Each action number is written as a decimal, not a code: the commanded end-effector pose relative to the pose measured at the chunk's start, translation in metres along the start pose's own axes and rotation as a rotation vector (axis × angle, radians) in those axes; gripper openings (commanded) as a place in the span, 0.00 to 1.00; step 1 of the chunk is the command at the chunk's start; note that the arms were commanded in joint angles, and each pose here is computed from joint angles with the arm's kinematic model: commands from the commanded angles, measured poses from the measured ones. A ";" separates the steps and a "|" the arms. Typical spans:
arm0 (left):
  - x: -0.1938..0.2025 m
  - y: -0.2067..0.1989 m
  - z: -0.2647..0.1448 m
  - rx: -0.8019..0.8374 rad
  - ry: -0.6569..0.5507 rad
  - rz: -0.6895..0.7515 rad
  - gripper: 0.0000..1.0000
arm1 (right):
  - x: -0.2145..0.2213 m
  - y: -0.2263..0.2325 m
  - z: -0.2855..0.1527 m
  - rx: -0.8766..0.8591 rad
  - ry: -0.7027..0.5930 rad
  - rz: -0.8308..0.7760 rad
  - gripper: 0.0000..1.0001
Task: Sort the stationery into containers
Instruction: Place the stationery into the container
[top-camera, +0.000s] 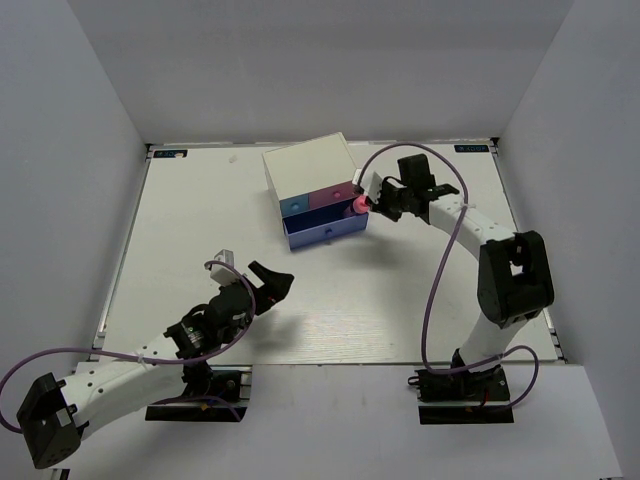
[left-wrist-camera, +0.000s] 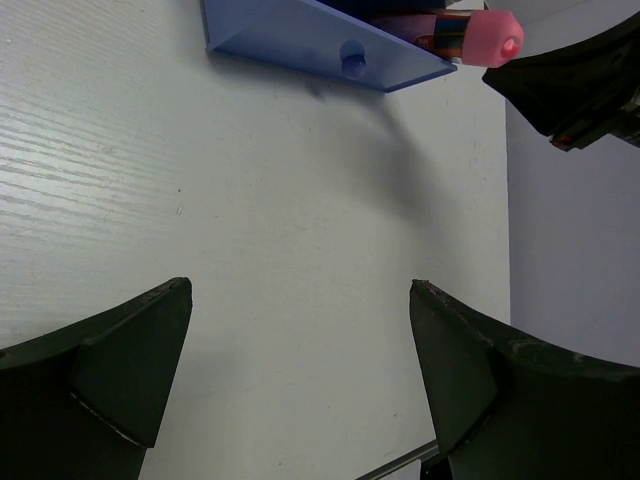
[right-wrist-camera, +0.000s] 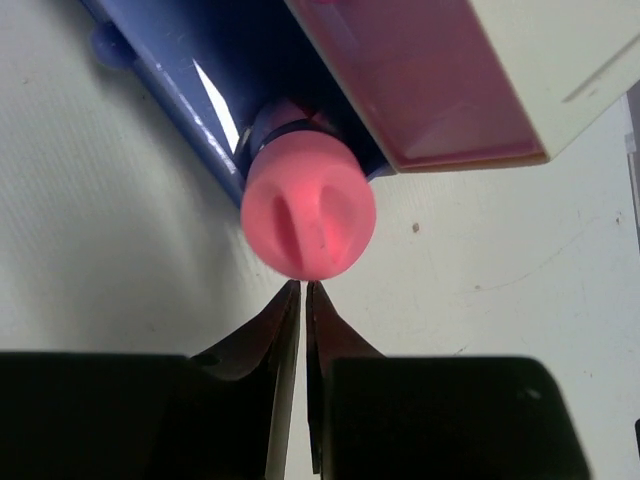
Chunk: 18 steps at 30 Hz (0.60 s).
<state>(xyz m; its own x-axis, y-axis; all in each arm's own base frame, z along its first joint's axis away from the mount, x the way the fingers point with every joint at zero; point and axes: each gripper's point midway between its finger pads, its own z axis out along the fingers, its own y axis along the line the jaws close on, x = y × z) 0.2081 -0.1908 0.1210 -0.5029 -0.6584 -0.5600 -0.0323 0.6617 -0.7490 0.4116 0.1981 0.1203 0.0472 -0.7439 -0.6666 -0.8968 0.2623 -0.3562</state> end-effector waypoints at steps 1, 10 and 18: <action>0.000 0.003 -0.001 -0.010 -0.005 -0.003 1.00 | -0.019 -0.023 0.002 0.053 -0.029 -0.011 0.12; 0.000 0.003 -0.001 -0.010 -0.005 -0.003 1.00 | -0.025 -0.025 0.017 0.045 -0.034 -0.074 0.15; -0.001 0.001 -0.001 -0.002 -0.009 -0.007 1.00 | -0.048 -0.018 0.026 0.057 -0.066 -0.178 0.17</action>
<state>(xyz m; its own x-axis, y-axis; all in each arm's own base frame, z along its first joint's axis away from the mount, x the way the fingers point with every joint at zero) 0.2077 -0.1904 0.1202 -0.5043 -0.6599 -0.5570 -0.0371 0.6609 -0.7495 0.4238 0.2315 0.1166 0.1447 -0.7582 -0.6358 -0.8884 0.1834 -0.4208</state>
